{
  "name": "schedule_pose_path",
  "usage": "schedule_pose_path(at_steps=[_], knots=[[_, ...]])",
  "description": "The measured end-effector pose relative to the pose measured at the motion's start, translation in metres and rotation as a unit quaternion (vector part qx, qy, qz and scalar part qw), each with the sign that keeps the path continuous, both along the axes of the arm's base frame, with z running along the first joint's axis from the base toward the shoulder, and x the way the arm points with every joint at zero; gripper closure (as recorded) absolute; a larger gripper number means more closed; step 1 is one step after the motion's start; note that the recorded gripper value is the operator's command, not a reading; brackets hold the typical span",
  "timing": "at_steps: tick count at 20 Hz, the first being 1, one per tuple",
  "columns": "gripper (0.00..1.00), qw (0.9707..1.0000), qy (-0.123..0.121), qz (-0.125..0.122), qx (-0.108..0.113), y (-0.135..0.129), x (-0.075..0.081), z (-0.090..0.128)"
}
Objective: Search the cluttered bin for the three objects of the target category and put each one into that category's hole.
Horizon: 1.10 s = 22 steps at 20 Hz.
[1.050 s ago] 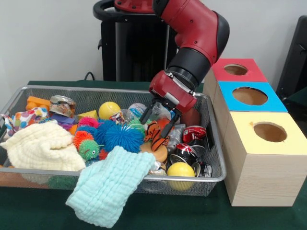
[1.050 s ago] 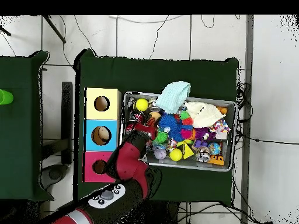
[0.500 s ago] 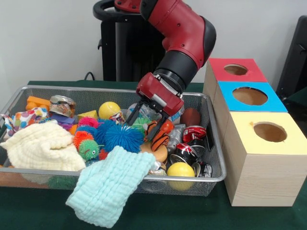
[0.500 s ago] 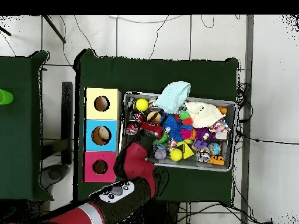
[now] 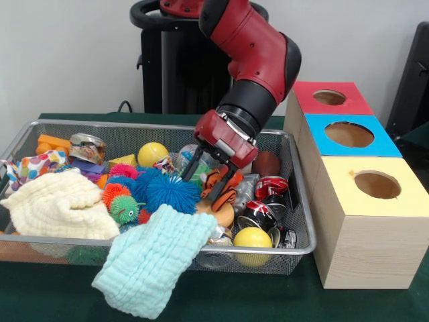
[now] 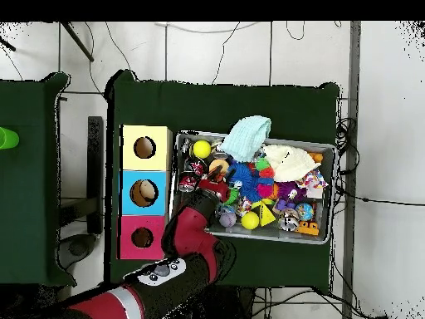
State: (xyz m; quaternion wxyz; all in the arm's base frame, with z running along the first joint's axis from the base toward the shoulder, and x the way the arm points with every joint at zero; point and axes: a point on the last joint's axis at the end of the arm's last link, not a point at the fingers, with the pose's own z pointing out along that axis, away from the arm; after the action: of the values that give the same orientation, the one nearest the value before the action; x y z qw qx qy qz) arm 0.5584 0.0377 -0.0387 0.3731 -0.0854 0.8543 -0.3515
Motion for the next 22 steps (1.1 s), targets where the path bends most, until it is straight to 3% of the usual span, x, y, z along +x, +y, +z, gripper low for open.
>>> schedule_pose_path(at_steps=[22], knots=[[0.0, 0.9997, -0.025, 0.007, -0.002, 0.031, 0.001, 0.001]])
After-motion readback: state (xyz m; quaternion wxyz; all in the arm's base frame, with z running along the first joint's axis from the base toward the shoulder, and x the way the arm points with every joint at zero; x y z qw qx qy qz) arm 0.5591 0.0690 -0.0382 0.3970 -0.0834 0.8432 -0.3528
